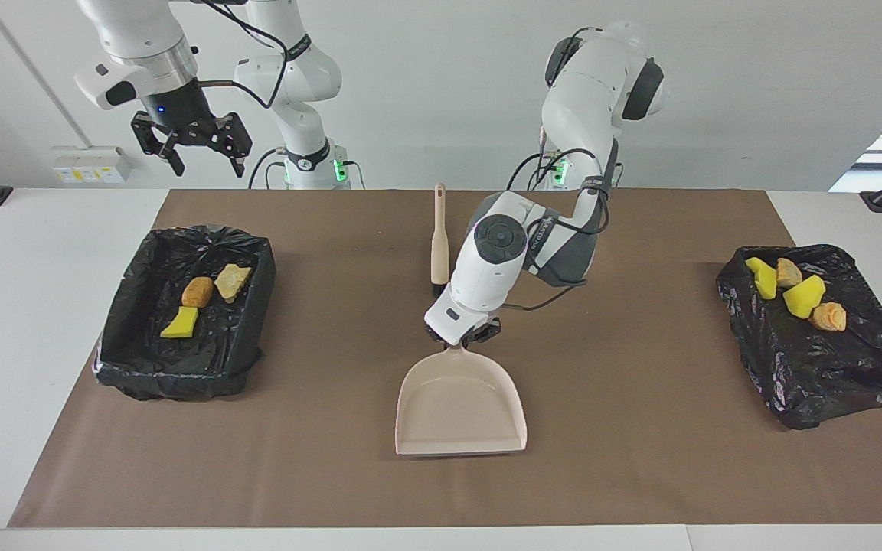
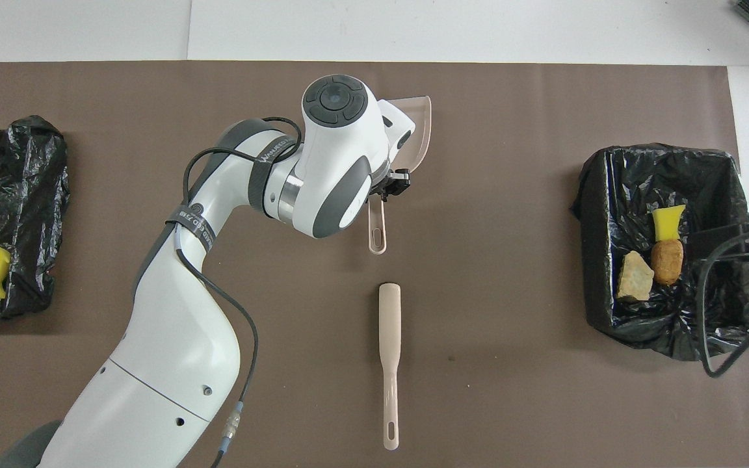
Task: Sweep and dump trash in bin
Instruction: 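Bring the dustpan back and set it on the mat with the left gripper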
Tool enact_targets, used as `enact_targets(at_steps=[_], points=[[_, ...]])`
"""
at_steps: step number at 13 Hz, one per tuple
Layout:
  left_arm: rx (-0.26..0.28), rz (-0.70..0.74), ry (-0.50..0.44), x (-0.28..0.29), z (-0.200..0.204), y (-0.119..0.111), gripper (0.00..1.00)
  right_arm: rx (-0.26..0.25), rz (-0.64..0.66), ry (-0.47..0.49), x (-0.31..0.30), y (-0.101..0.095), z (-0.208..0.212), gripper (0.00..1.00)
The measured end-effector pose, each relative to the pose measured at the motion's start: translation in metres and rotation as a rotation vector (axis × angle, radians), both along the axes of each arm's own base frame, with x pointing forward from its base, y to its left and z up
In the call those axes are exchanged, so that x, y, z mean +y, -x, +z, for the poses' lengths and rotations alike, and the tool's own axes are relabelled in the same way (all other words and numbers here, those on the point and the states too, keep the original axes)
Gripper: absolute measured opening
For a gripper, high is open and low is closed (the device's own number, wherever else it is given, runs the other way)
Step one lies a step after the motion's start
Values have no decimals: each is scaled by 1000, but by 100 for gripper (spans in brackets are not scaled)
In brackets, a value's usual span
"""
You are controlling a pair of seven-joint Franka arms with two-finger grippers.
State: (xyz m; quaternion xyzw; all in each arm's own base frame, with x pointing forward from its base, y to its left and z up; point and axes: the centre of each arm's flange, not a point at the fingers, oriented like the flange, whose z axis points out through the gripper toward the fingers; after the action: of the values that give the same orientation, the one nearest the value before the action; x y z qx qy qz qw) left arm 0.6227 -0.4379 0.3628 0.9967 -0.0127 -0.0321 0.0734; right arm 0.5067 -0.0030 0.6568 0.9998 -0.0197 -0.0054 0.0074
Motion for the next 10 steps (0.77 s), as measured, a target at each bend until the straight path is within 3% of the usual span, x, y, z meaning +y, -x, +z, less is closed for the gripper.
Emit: enact_targets(at_steps=[9, 10], points=[[14, -19, -1, -10, -3, 11, 33, -1, -5, 0, -2, 0, 0, 100], [6, -20, 4, -9, 5, 11, 41, -1, -5, 0, -2, 0, 0, 100]])
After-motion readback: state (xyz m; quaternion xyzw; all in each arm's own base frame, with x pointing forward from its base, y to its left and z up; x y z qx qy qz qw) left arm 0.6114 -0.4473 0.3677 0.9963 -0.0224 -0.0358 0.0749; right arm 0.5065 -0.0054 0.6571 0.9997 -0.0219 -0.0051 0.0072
